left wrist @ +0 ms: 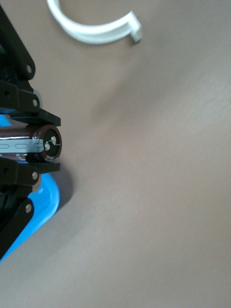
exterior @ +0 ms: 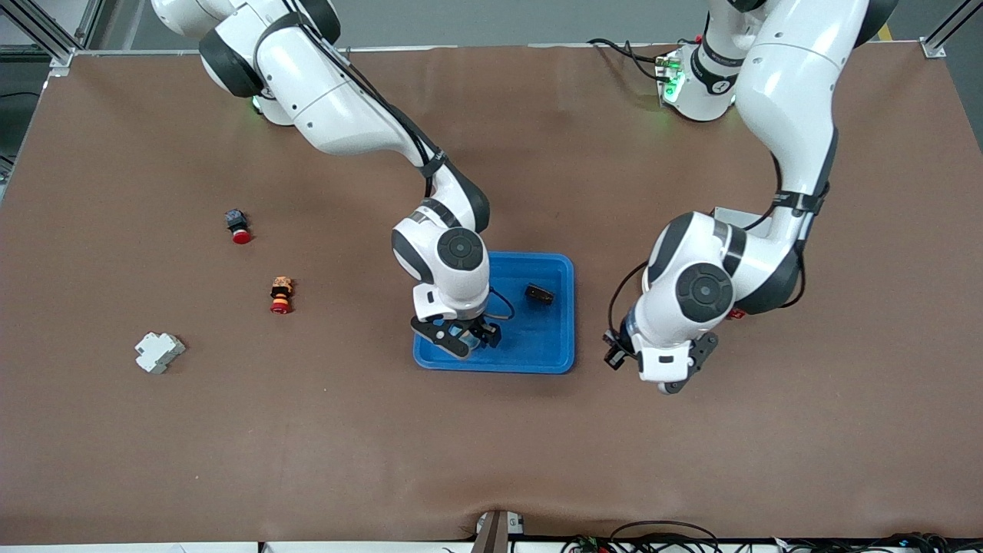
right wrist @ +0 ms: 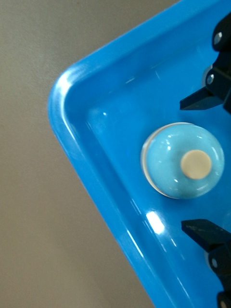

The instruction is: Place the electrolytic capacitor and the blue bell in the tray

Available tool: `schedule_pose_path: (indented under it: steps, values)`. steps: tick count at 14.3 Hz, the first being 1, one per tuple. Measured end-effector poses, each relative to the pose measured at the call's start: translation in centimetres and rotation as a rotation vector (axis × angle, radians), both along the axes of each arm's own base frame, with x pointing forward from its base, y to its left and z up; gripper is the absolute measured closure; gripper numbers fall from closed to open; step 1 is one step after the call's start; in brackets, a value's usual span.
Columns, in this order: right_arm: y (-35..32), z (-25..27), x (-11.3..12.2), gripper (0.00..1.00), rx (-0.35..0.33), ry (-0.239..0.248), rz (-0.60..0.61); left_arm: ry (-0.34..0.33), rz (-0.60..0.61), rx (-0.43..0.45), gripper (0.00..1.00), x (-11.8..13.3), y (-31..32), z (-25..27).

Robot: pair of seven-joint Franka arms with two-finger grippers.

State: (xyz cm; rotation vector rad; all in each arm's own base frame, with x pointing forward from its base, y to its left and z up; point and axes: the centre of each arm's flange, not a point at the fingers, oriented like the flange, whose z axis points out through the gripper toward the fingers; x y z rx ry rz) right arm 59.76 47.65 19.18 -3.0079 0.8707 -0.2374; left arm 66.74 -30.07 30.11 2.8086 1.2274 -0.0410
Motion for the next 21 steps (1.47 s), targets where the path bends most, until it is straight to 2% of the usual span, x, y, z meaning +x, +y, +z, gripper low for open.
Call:
schedule_pose_path:
  steps: [3,6,9,10,16,21]
  values:
    - [0.2,1.3,0.3,0.00,0.005,-0.011,-0.002,-0.030,0.059,-0.026,0.66,-0.7,-3.1,-0.8]
    - [-0.1,4.3,0.3,0.00,-0.043,0.025,-0.005,-0.049,0.092,-0.049,0.66,-1.9,-6.2,-1.9]
    - [-1.6,9.0,0.6,0.00,-0.106,0.066,0.092,-0.068,0.116,-0.073,0.66,-2.8,-8.8,-2.8]
    - [-2.9,10.6,1.2,0.00,-0.122,0.076,0.121,-0.071,0.121,-0.078,0.66,-3.1,-9.3,-3.2]
    - [-13.7,17.2,7.3,0.00,-0.136,0.057,0.256,-0.073,0.115,-0.088,0.66,-4.1,-11.2,-6.9]
    - [-22.2,19.3,8.9,0.00,-0.165,0.092,0.346,-0.054,0.104,-0.071,0.66,-4.8,-11.8,-10.1]
